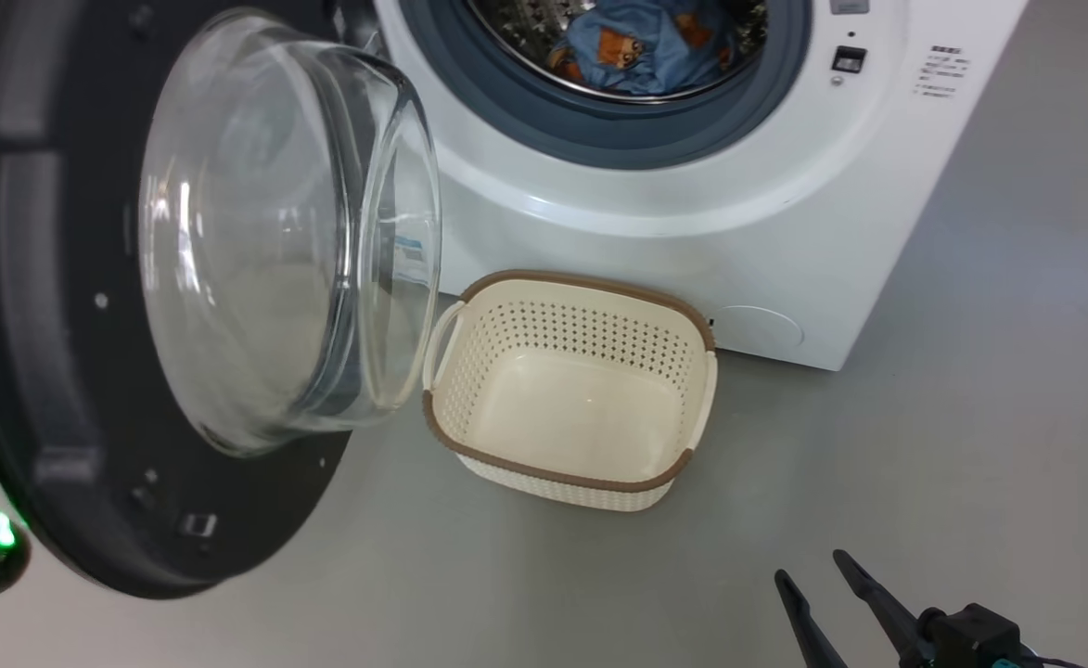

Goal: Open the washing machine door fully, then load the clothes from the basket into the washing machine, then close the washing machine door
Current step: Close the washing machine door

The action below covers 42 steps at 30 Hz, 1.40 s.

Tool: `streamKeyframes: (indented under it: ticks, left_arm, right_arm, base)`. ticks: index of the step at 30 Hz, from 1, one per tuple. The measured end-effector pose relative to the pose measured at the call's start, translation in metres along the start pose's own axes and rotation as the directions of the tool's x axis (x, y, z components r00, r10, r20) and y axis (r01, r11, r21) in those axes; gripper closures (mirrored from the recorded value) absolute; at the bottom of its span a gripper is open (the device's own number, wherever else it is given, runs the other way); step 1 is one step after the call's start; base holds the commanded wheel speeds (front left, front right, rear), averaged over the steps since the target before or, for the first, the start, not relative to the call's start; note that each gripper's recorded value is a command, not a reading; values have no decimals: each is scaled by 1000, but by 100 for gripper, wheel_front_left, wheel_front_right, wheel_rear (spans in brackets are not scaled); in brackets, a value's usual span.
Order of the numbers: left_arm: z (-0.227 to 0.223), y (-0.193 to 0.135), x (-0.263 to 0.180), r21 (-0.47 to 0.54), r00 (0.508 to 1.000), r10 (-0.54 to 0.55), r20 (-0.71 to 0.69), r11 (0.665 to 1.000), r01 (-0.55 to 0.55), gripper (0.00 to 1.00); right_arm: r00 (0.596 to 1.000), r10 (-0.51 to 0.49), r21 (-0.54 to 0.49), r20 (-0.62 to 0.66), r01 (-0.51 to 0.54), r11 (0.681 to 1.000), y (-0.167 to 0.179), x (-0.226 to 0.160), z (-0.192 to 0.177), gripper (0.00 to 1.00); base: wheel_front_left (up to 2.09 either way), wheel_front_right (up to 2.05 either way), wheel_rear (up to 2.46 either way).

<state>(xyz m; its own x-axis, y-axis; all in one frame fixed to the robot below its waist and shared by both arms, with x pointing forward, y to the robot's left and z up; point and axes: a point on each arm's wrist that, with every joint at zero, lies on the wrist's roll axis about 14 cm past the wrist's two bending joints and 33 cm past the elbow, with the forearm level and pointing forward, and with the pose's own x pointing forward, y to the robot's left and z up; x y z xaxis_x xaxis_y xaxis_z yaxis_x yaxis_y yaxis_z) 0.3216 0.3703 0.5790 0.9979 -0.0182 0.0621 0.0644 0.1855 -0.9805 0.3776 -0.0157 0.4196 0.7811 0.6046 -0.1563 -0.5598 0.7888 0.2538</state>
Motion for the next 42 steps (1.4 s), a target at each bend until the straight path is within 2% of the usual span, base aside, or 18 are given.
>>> streamKeyframes:
  ticks: [9,17,30,42]
  left_arm:
    - [-60,-26,27,-27,978,-94,-184,996,91,100]
    - [-122,-50,56,-72,935,-181,-304,983,167,100]
    - [-187,-52,124,-67,926,-183,-329,983,170,100]
    - [-228,-54,172,-100,922,-185,-339,982,160,100]
  right_arm:
    - [997,-69,39,34,67,997,-4,-14,6,0]
    - [985,-154,55,75,150,987,-19,-33,16,0]
    - [957,-257,60,135,251,966,-42,-53,32,0]
    - [921,-360,91,147,350,932,-63,-78,32,0]
  base:
    - [0,0,0]
    - [0,0,0]
    - [0,0,0]
    - [0,0,0]
